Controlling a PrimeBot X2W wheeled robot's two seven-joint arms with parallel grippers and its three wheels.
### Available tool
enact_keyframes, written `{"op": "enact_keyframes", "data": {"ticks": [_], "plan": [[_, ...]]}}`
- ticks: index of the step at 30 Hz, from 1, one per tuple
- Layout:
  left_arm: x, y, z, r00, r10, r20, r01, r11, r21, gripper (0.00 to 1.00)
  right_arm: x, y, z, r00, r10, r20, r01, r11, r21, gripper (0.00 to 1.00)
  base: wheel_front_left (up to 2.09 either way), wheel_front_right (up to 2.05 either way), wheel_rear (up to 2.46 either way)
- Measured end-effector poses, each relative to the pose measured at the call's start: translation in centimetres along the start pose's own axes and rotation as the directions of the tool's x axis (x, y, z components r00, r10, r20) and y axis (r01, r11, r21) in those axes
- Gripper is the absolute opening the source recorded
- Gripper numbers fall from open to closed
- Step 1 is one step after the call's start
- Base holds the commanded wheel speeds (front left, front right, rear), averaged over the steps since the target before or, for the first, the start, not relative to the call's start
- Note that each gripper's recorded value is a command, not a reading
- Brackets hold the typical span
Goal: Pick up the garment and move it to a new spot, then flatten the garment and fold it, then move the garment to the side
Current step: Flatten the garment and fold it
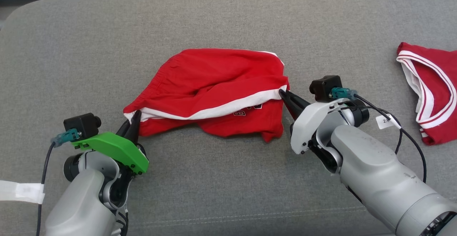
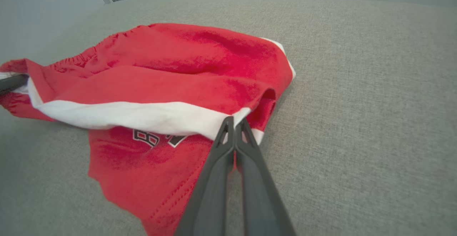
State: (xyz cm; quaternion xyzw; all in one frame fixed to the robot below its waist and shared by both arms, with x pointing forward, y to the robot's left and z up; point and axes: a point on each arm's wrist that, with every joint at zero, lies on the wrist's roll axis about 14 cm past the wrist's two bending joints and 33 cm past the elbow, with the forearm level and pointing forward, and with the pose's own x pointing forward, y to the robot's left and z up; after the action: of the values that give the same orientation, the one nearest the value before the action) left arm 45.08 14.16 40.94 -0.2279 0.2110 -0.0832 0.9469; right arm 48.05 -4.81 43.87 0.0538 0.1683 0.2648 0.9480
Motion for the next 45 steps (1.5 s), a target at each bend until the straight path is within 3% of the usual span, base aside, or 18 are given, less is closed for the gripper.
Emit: {"op": "enact_keyframes", "data": {"ticks": [10, 20, 26, 31, 34, 39, 43, 45], "plan": [[-1.1, -3.3, 4.6, 0.984, -0.104, 0.142, 0.107, 0.994, -0.012, 0.0, -1.8, -1.8, 7.1, 0.978, -0.038, 0.206, 0.043, 0.999, -0.017, 0.0, 0.0, 0.0, 0.0], [-2.9, -10.8, 11.8, 0.941, -0.259, 0.219, 0.271, 0.962, -0.023, 0.0, -6.1, -5.0, 15.9, 0.921, -0.102, 0.376, 0.128, 0.991, -0.045, 0.0, 0.0, 0.0, 0.0], [-1.0, -15.0, 17.2, 0.929, -0.303, 0.212, 0.309, 0.951, 0.009, 0.0, -6.8, -7.7, 21.4, 0.895, -0.163, 0.416, 0.202, 0.978, -0.049, 0.0, 0.0, 0.0, 0.0], [2.0, -16.9, 21.5, 0.916, -0.294, 0.273, 0.291, 0.955, 0.052, 0.0, -6.0, -8.7, 27.0, 0.844, -0.18, 0.505, 0.253, 0.964, -0.08, 0.0, 0.0, 0.0, 0.0], [3.3, -18.5, 24.7, 0.877, -0.307, 0.371, 0.305, 0.95, 0.067, 0.0, -6.1, -9.2, 30.7, 0.787, -0.181, 0.589, 0.29, 0.952, -0.095, 0.0, 0.0, 0.0, 0.0], [4.1, -21.3, 29.5, 0.752, -0.382, 0.537, 0.383, 0.917, 0.115, 0.0, -6.7, -10.0, 35.4, 0.702, -0.185, 0.688, 0.343, 0.934, -0.099, 0.0, 0.0, 0.0, 0.0], [5.3, -22.0, 30.9, 0.669, -0.41, 0.62, 0.459, 0.884, 0.09, 0.0, -8.1, -10.3, 38.4, 0.615, -0.162, 0.772, 0.362, 0.928, -0.094, 0.0, 0.0, 0.0, 0.0], [6.9, -21.5, 29.6, 0.674, -0.417, 0.61, 0.481, 0.874, 0.066, 0.0, -6.8, -10.3, 36.6, 0.629, -0.156, 0.761, 0.348, 0.933, -0.097, 0.0, 0.0, 0.0, 0.0]]}}
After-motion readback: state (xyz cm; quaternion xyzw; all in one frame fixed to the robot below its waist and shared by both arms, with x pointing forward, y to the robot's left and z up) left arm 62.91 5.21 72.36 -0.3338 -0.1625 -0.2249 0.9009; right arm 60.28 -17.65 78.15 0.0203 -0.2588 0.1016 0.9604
